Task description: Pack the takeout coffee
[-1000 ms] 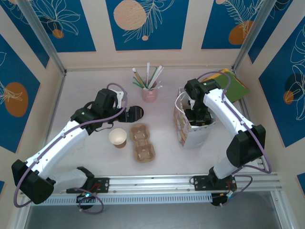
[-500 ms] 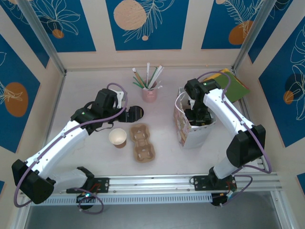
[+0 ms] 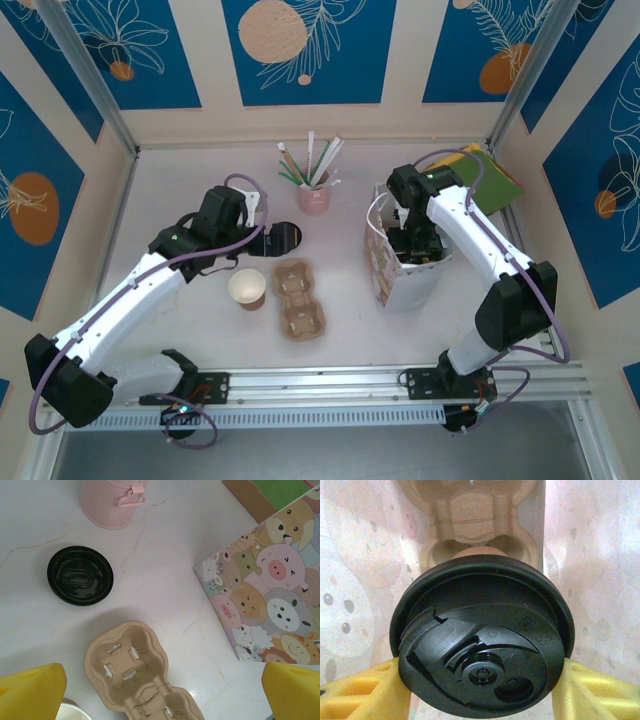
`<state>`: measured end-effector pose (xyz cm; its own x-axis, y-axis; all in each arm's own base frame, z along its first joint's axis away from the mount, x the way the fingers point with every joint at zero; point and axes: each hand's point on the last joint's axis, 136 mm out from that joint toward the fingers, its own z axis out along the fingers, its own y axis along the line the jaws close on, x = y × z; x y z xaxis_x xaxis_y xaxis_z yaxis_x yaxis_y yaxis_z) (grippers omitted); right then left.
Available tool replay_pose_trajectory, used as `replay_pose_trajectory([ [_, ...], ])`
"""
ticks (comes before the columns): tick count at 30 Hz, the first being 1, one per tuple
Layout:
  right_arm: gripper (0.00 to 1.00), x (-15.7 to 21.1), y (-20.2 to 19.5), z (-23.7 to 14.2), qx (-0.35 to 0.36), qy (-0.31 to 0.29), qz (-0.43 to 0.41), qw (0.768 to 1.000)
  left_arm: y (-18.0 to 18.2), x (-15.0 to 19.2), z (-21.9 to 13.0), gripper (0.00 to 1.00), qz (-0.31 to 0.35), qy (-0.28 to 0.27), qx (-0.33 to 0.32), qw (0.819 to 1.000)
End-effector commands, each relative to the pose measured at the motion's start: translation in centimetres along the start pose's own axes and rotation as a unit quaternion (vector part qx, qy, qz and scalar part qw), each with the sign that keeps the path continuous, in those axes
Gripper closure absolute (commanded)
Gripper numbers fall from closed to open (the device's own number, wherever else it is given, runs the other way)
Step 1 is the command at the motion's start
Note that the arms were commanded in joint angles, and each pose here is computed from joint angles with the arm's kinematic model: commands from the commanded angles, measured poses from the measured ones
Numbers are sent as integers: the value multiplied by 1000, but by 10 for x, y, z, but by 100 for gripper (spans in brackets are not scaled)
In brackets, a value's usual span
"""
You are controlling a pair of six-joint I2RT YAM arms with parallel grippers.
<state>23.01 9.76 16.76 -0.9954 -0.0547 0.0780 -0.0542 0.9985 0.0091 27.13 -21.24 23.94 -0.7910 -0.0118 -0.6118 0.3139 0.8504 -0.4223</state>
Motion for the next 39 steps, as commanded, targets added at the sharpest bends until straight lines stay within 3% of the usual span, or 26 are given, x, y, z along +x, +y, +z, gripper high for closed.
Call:
replay_pose_trajectory([
  [1, 36, 5, 3, 3, -10, 15, 0, 1000, -1, -1, -2, 0, 0, -2, 6, 1000],
  [39, 36, 1, 0, 18, -11, 18, 5, 1000, -1, 0, -2, 0, -3, 1, 6, 1000],
])
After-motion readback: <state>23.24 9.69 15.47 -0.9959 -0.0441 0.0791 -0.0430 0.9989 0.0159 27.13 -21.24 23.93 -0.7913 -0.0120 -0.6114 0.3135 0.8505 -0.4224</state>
